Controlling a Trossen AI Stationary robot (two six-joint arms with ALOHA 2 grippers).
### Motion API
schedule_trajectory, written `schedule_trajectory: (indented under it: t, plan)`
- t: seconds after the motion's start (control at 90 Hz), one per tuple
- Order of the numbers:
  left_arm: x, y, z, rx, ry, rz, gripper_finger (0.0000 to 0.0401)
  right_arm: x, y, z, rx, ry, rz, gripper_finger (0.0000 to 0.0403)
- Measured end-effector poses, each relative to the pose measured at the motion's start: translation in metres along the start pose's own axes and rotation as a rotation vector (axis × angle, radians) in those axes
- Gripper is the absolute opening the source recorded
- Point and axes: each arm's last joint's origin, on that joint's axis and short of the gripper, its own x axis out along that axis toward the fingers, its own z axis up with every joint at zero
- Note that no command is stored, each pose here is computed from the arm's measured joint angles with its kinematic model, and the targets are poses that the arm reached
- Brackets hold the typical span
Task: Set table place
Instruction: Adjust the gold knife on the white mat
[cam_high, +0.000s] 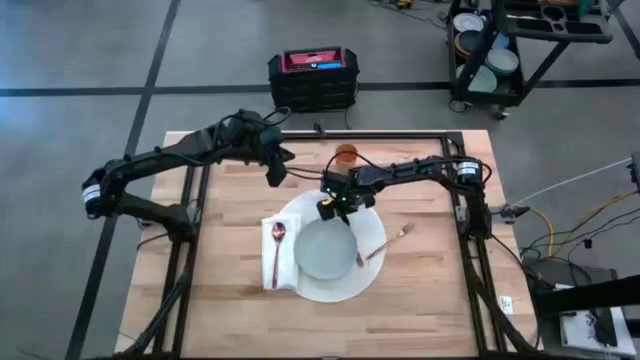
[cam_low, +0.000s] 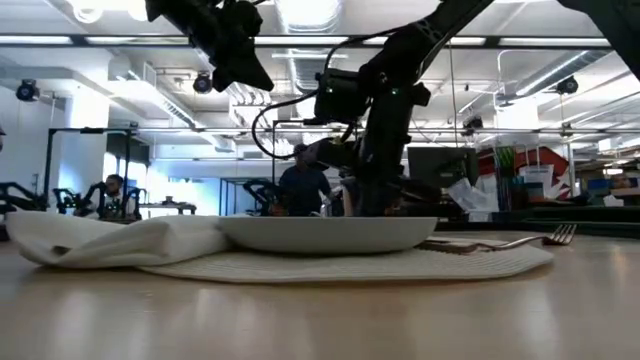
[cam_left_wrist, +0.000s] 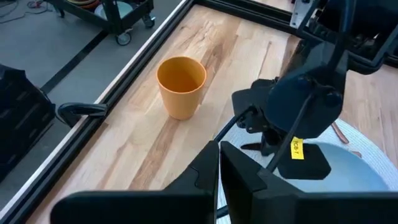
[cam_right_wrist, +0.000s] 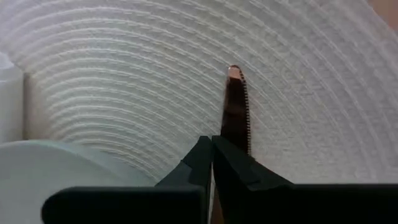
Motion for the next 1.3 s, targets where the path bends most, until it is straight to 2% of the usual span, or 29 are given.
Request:
schedule_trajectory:
  t: [0.356,0.722,1.033,1.3]
  plan:
    - [0.000,0.000,0.000,0.000,0.002,0.000,0.0000,-0.005,-0.002,0.000,0.007,0.003,-0.013,0.0000]
    - [0.000,0.000,0.000,0.000,0.002,0.000,0.0000,-0.014,-0.010,-0.002,-0.023,-0.004,-0.103,0.0000]
    - [0.000,0.000,0.000,0.000,0.002,0.000,0.0000,-0.027,0.007,0.007,-0.060,-0.061,0.002,0.0000]
    - [0.000,0.000,0.000,0.000,0.002,0.000,0.0000,-0.023,0.003,0.005,-0.067,-0.053,-0.019,0.0000]
